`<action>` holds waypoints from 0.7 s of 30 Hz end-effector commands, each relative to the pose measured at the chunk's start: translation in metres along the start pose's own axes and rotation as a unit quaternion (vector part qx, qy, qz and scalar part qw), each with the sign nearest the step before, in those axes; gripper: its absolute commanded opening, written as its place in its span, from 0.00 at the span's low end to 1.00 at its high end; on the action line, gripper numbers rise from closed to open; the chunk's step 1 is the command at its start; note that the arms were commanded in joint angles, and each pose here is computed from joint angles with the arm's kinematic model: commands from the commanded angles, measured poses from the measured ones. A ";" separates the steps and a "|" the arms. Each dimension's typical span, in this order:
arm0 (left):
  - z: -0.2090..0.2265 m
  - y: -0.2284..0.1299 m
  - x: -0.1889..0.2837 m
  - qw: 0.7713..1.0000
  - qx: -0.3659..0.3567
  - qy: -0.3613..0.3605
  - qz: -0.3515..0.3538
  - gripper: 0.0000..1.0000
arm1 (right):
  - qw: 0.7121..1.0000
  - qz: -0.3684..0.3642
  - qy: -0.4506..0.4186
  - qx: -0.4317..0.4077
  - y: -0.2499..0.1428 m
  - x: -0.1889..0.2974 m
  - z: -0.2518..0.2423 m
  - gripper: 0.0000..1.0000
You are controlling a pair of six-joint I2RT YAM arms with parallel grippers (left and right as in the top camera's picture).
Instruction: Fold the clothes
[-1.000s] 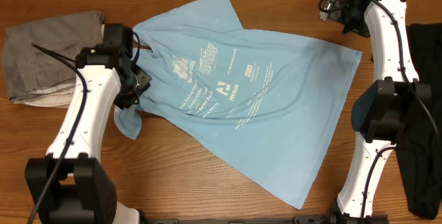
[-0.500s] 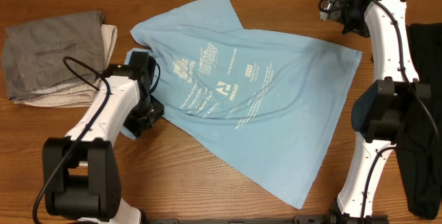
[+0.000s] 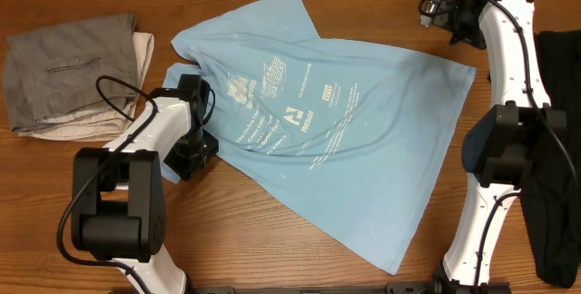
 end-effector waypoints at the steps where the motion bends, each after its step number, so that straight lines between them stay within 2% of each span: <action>1: 0.017 -0.001 -0.024 0.996 0.046 0.074 -0.003 0.52 | 1.000 -0.016 0.001 -0.004 0.006 0.010 -0.001 1.00; 8: 0.037 0.004 -0.021 0.988 0.104 0.113 0.008 0.49 | 1.000 -0.016 0.001 -0.004 0.006 0.010 -0.001 1.00; 13: 0.035 0.017 -0.022 0.988 0.124 0.096 0.000 0.49 | 1.000 -0.016 0.001 -0.004 0.006 0.010 -0.001 1.00; 21: 0.020 0.038 -0.024 0.991 0.118 0.049 -0.040 0.65 | 1.000 -0.016 0.001 -0.004 0.006 0.010 -0.001 1.00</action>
Point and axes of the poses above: each gripper's point midway between its finger pads, its own x axis back along the fingers, its own z axis along the line the jaws close on, y = z × x, the point moved 6 cm from there along x, back along the fingers, and after that the axes turned 7 degrees about x, right-handed, at the moved point
